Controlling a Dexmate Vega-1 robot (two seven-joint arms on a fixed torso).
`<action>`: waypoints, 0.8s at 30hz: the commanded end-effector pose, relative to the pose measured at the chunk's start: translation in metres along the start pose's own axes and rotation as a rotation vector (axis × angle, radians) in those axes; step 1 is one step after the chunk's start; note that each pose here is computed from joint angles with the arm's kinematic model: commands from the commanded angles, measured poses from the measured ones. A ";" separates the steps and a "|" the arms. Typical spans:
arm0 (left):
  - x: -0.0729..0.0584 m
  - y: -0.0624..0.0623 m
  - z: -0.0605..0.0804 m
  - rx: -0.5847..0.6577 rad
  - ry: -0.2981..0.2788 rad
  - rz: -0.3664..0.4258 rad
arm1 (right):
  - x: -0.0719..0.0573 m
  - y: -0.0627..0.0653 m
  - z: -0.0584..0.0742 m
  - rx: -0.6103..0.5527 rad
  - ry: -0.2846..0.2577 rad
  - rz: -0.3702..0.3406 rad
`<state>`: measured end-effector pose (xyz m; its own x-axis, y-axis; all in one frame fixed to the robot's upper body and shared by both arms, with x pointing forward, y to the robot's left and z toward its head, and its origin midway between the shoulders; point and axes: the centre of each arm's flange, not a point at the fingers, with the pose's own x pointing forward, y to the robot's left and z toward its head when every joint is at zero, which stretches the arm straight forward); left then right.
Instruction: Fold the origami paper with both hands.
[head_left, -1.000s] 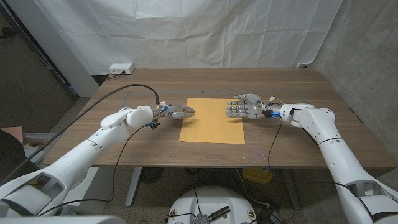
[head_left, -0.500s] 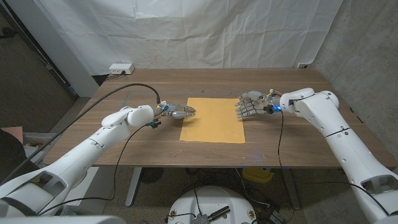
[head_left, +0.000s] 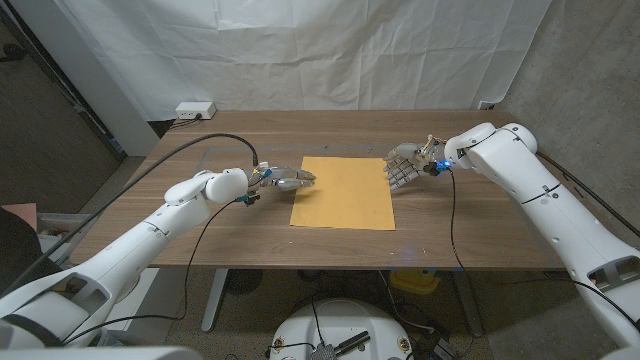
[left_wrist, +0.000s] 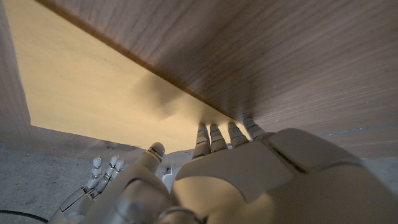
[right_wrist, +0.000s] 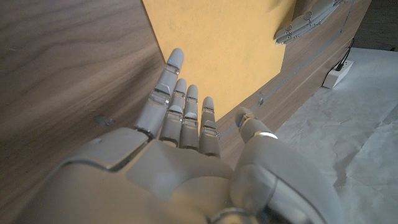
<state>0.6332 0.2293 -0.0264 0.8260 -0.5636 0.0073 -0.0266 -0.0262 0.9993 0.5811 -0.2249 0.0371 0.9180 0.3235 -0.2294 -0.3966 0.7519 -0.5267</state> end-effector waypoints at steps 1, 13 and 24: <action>0.001 0.001 -0.001 0.000 -0.005 -0.001 | 0.005 0.001 0.003 -0.065 0.103 -0.003; 0.000 0.000 -0.003 -0.004 -0.006 -0.002 | 0.009 0.003 0.004 -0.070 0.122 0.007; -0.002 -0.001 -0.005 -0.005 -0.005 0.000 | 0.016 0.007 -0.002 -0.029 0.116 0.047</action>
<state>0.6348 0.2312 -0.0264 0.8226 -0.5686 0.0052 -0.0237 -0.0251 0.9994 0.5890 -0.2179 0.0330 0.9021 0.2806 -0.3277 -0.4240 0.7168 -0.5536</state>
